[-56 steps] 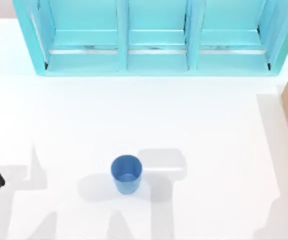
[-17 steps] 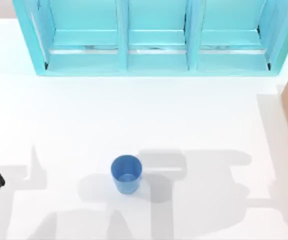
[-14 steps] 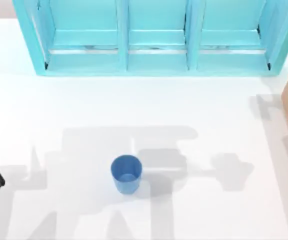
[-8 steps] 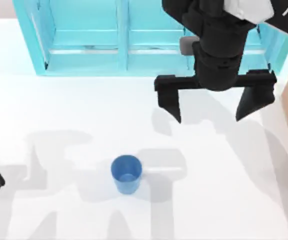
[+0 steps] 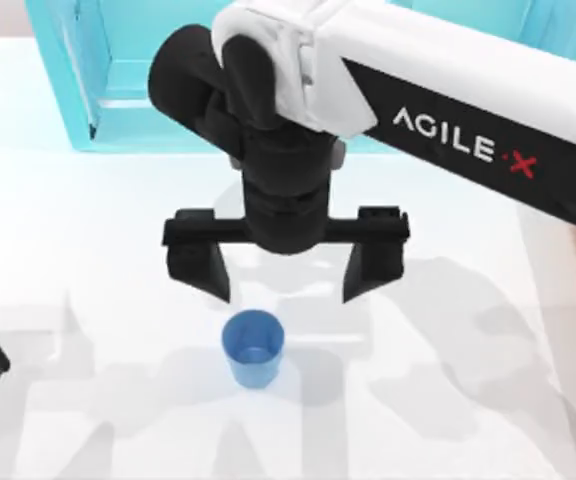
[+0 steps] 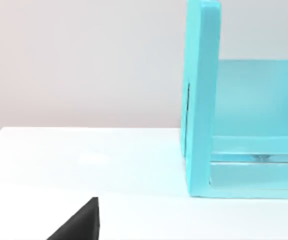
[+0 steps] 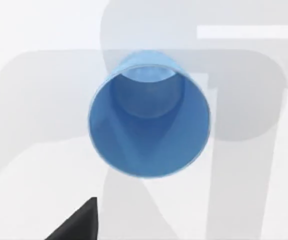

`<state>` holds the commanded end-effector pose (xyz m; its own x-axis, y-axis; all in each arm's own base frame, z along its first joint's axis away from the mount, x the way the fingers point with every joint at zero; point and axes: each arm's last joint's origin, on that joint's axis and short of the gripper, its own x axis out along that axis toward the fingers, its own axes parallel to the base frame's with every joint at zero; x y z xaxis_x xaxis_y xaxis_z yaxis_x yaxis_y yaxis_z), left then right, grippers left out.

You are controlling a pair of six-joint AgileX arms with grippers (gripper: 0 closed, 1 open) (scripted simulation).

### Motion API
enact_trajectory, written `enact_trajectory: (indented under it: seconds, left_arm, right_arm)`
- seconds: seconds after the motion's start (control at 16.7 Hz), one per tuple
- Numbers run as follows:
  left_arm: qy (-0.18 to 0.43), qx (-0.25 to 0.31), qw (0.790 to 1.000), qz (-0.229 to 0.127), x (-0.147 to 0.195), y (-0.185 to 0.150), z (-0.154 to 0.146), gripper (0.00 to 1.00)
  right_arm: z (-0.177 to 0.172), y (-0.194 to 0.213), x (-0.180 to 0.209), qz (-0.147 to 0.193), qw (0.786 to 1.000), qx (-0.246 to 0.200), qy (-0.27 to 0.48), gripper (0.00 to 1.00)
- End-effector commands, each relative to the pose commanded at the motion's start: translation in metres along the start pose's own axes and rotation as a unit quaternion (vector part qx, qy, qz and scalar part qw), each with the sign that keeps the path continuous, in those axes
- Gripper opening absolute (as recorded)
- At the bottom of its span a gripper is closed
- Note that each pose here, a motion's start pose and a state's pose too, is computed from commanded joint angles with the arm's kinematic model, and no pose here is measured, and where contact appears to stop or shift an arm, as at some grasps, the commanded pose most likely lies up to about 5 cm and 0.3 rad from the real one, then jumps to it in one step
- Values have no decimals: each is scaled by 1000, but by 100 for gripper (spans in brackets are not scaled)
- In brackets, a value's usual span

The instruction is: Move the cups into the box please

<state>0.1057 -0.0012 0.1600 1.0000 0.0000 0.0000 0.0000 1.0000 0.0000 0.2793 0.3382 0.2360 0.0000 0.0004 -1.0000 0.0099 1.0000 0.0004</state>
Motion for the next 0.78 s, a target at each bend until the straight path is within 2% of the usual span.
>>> enact_trajectory:
  seconds: [0.36, 0.78]
  left_arm:
    - [0, 0, 1000, 0, 0, 0, 0, 100]
    - [0, 0, 1000, 0, 0, 0, 0, 100]
  right_arm:
    - [1, -1, 4, -1, 1000, 0, 1, 100]
    - [3, 2, 73, 1, 1000, 0, -1, 100]
